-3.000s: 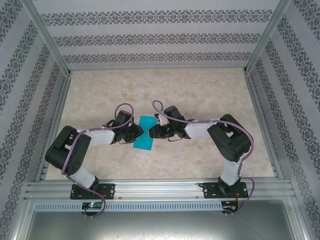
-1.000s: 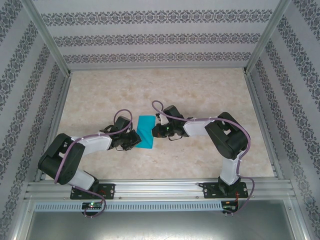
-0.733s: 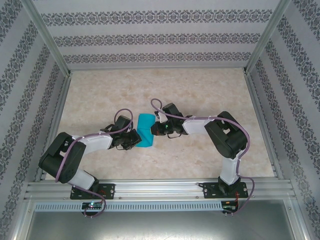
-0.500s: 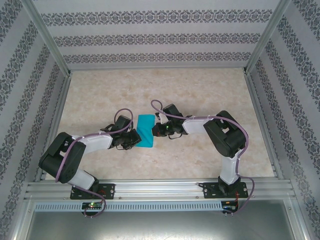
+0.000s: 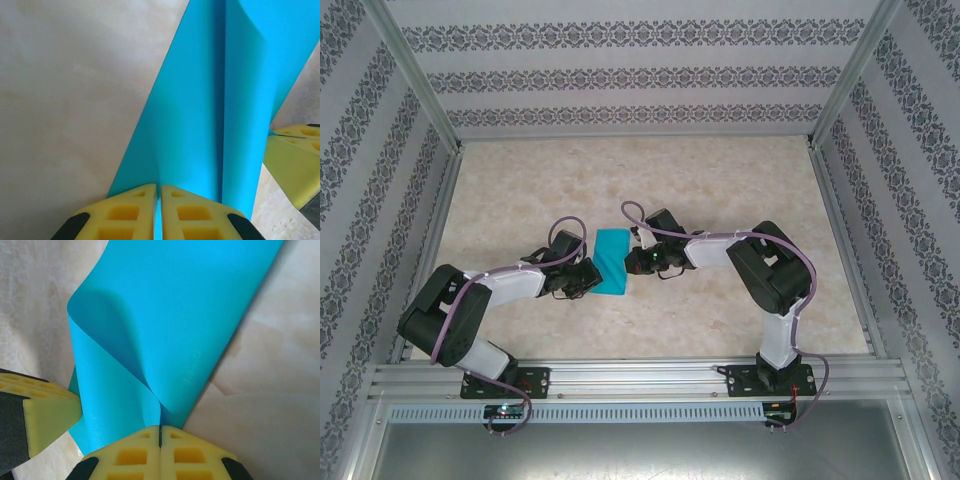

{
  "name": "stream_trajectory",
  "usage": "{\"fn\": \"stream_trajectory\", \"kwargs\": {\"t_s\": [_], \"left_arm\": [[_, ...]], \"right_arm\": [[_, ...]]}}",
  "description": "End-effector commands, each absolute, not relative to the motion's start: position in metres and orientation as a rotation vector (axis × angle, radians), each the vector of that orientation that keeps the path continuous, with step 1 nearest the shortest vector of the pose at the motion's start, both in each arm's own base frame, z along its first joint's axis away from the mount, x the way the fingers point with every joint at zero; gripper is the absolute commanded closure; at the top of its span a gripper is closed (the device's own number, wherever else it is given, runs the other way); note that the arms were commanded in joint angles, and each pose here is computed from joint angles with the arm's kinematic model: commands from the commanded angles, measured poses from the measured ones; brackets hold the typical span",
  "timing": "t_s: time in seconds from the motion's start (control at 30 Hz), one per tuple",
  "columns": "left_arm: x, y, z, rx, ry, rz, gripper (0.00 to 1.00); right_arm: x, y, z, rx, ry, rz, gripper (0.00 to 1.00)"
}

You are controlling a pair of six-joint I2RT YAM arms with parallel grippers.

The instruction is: Fold a paper plane with a square sheet of paper (pick it up from the middle)

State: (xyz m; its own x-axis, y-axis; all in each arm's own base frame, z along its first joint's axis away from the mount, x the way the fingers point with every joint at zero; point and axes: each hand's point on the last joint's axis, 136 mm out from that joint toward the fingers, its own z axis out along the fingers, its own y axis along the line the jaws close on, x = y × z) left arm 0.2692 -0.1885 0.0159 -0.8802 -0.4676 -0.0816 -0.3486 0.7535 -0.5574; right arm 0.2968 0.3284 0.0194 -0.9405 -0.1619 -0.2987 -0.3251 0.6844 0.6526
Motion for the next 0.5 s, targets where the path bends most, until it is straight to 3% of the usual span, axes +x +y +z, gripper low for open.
{"fn": "stream_trajectory", "kwargs": {"t_s": [0.0,0.47], "left_arm": [[0.2612,-0.1828,0.0101,-0.631,2.782,-0.728,0.86],[0.2612,-0.1823,0.01,-0.627,2.785,-0.721,0.86]], "right_arm": [[0.3009,0.332,0.0234,-0.434,2.667,1.09,0.97],[0.3041,0.3372,0.0236,-0.448,2.654,1.147,0.96]]}}
